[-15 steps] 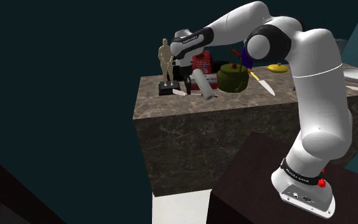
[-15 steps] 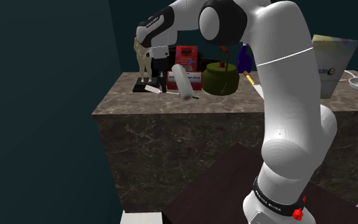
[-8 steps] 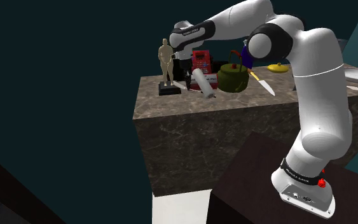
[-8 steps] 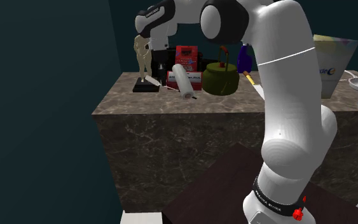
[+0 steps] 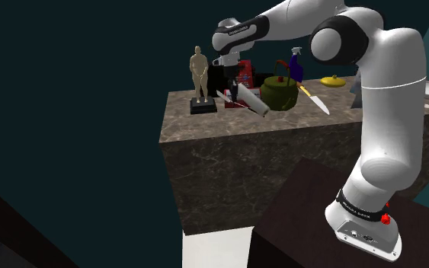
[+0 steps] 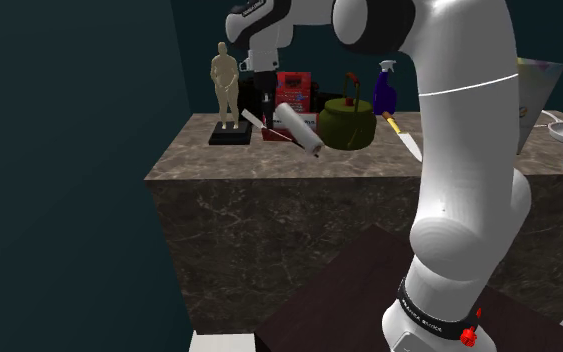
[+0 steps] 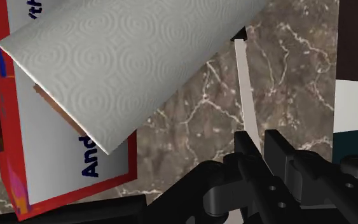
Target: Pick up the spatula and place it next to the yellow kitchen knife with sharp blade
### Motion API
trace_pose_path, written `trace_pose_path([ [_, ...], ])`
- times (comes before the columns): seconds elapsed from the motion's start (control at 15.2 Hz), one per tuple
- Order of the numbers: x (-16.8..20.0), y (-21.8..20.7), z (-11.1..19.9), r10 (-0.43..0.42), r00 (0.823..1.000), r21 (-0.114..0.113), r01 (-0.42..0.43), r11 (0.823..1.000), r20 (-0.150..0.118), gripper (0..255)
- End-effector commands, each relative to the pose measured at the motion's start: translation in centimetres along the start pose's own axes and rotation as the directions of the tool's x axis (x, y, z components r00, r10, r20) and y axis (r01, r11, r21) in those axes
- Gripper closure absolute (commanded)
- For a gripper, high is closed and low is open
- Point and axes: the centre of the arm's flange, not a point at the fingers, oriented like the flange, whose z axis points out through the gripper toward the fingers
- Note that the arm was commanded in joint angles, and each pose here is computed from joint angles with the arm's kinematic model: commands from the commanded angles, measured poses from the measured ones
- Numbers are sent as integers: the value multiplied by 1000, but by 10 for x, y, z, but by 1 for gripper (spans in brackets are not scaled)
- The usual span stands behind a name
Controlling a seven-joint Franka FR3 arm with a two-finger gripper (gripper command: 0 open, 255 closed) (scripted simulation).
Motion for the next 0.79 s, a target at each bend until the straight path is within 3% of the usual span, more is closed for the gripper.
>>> trace_pose_path([
  [0.0,-25,-4,1,0,1000,0,0,1000,0,255],
  [0.73,-168,-23,16,0,1000,0,0,1000,0,255],
])
